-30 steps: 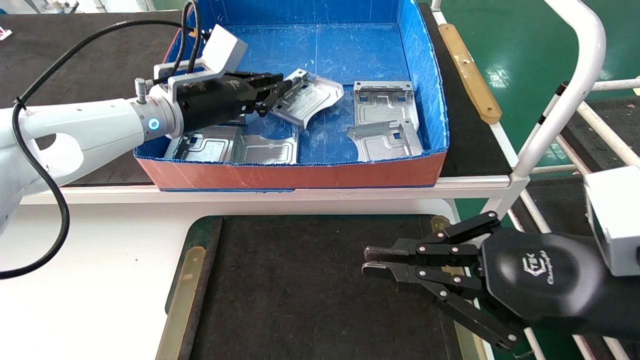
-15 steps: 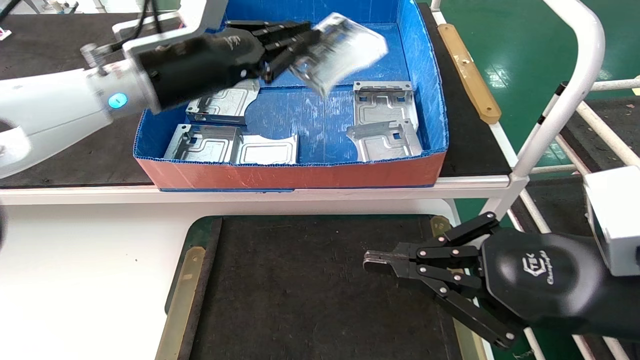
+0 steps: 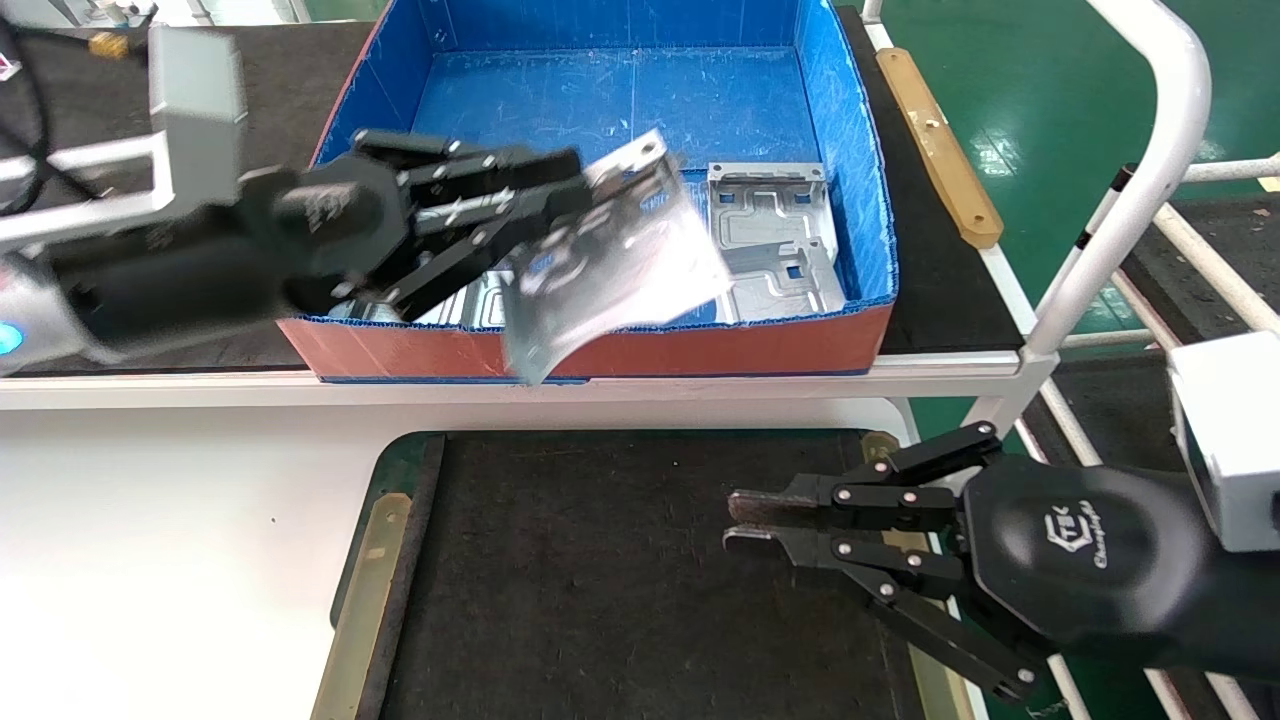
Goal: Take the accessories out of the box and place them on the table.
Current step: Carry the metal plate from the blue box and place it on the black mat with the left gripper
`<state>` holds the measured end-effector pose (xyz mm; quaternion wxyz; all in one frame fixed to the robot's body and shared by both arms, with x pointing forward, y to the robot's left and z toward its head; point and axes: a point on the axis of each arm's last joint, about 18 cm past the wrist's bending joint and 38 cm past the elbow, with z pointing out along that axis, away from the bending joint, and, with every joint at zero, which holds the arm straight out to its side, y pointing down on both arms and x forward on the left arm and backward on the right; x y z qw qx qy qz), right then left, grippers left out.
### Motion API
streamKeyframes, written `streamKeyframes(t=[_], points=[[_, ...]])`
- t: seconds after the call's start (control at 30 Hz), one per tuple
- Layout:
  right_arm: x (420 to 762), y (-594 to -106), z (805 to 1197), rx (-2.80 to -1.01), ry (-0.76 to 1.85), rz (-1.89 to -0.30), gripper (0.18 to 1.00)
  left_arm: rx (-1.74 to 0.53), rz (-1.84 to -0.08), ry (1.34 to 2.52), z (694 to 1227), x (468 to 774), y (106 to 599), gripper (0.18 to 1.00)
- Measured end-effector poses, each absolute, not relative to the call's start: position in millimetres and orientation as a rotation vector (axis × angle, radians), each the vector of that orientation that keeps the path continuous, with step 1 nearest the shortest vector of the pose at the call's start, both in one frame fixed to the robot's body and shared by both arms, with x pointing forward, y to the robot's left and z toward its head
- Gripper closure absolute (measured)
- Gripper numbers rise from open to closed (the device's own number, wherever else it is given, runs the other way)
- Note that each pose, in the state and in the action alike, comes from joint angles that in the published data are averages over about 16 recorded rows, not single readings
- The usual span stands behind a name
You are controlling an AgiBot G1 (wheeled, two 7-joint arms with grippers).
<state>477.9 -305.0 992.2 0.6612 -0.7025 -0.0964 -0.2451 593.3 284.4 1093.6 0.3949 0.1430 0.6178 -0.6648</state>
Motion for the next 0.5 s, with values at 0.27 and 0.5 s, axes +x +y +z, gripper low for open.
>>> streamKeyframes(t=[0.27,0.5], points=[[477.9,-305.0,992.2,-1.589,-0.218,-0.554,0.869,0.418,-1.702,1.584,1064.4,558.9,309.0,0.912],[477.9,-305.0,992.2,-1.589,-0.218,-0.554,0.742,0.445,-1.666,1.627,1029.2,543.4,321.8,0.913]])
